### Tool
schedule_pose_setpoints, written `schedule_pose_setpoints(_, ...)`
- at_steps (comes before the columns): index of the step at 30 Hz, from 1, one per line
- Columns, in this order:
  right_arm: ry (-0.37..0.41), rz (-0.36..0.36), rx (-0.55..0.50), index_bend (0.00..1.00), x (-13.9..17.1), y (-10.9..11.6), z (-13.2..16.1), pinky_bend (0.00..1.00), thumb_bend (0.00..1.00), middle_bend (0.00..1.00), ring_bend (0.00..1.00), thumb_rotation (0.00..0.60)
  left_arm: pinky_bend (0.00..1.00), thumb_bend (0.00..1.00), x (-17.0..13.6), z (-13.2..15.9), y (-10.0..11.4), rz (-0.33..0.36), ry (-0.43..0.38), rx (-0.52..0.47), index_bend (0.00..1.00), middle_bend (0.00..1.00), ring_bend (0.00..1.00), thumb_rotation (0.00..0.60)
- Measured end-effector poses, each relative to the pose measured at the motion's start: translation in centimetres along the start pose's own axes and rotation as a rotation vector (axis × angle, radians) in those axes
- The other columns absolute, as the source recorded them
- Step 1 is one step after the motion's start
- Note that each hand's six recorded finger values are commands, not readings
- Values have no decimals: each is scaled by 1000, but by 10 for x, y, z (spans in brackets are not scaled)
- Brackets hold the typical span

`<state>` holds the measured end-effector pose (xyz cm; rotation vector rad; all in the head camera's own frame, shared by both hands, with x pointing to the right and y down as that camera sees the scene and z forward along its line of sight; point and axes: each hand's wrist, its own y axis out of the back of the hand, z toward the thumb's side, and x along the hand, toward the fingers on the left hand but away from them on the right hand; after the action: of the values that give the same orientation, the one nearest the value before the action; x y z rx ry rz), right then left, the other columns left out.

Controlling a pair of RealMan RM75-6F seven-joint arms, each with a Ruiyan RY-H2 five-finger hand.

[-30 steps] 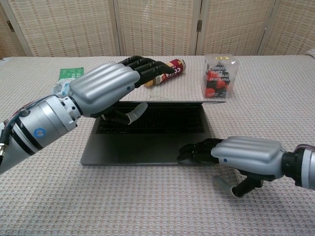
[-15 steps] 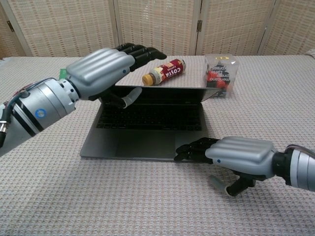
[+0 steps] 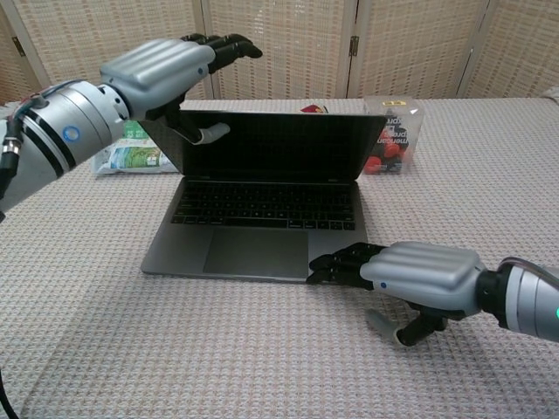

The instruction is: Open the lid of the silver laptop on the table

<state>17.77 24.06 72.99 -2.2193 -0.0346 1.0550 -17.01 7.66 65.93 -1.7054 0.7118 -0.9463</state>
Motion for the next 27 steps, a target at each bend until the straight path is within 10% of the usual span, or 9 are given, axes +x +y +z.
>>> schedule_pose_setpoints(27, -15, -5, -12, 0, -7, 3, -3, 0, 737, 0, 46, 600, 0, 390, 51, -79, 15, 2, 292, -138, 0, 3, 0, 600)
